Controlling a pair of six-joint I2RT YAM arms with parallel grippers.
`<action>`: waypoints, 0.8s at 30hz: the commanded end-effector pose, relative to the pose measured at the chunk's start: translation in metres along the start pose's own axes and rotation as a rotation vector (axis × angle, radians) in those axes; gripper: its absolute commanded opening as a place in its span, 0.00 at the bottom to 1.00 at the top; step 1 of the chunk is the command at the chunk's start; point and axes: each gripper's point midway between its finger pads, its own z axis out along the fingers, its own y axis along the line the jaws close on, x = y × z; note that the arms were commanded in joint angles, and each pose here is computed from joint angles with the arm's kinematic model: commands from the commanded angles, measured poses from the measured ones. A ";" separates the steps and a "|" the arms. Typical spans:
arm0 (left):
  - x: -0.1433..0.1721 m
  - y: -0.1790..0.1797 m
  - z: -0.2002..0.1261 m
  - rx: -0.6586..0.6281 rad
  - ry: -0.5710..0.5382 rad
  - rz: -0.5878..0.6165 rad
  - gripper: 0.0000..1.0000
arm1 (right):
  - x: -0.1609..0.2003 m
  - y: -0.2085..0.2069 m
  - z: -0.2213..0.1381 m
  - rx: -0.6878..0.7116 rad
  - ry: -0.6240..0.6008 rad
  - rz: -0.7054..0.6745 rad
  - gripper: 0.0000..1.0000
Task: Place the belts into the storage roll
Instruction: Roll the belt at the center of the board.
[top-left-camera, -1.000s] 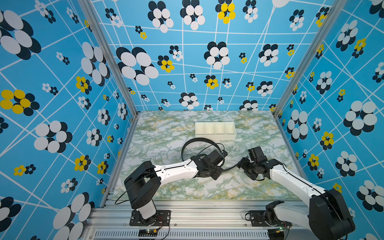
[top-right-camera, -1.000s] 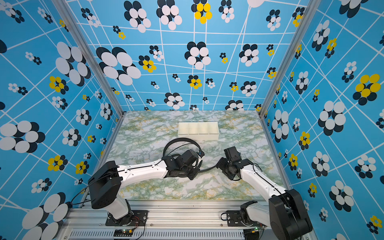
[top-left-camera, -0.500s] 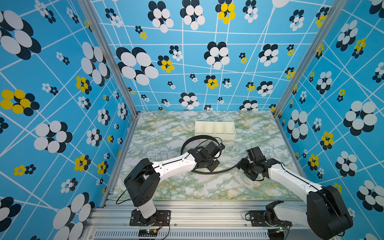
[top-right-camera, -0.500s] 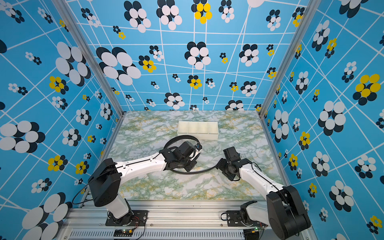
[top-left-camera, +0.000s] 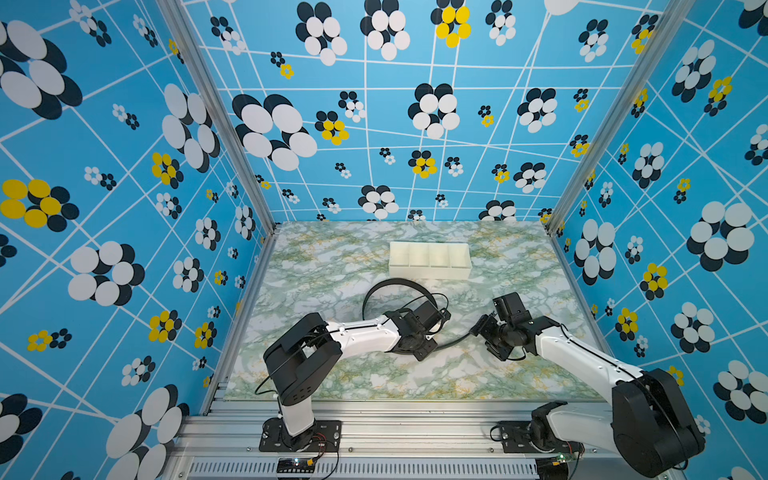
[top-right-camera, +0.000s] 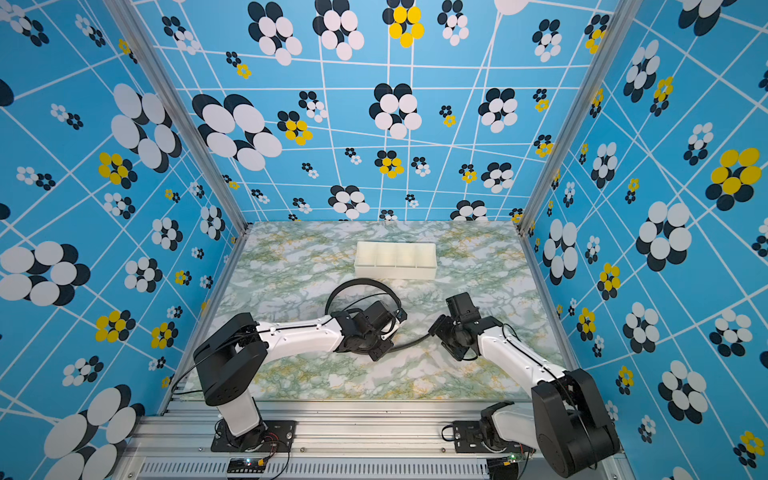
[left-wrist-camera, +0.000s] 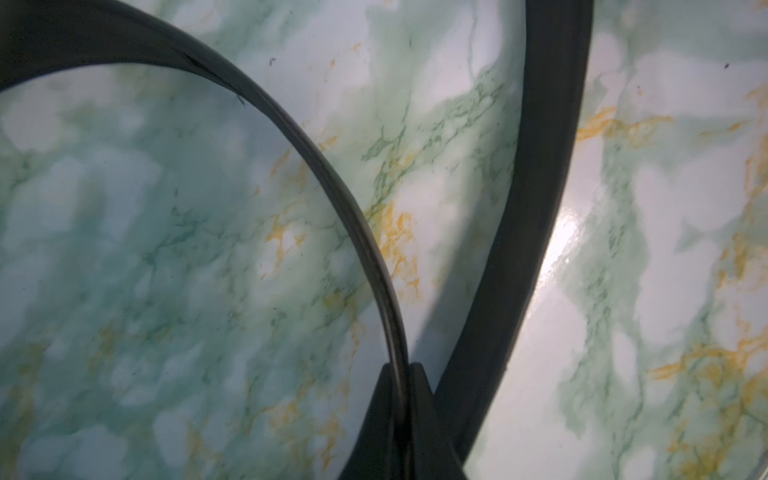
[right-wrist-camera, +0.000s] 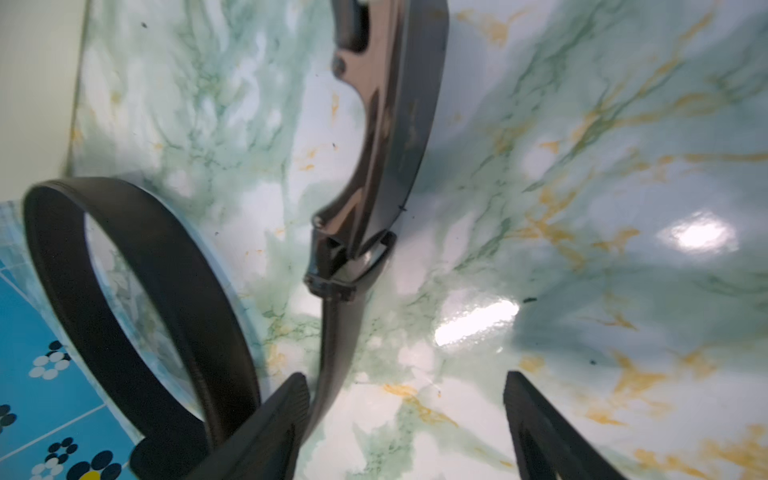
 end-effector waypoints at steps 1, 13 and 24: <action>0.009 -0.017 -0.003 0.064 0.000 0.038 0.08 | -0.001 0.001 0.001 -0.010 -0.021 0.032 0.77; 0.022 -0.053 -0.019 0.211 -0.020 0.144 0.10 | -0.005 0.003 0.046 0.116 0.032 -0.067 0.61; 0.027 -0.063 -0.021 0.270 -0.025 0.195 0.10 | -0.045 0.031 0.062 0.248 0.005 -0.301 0.03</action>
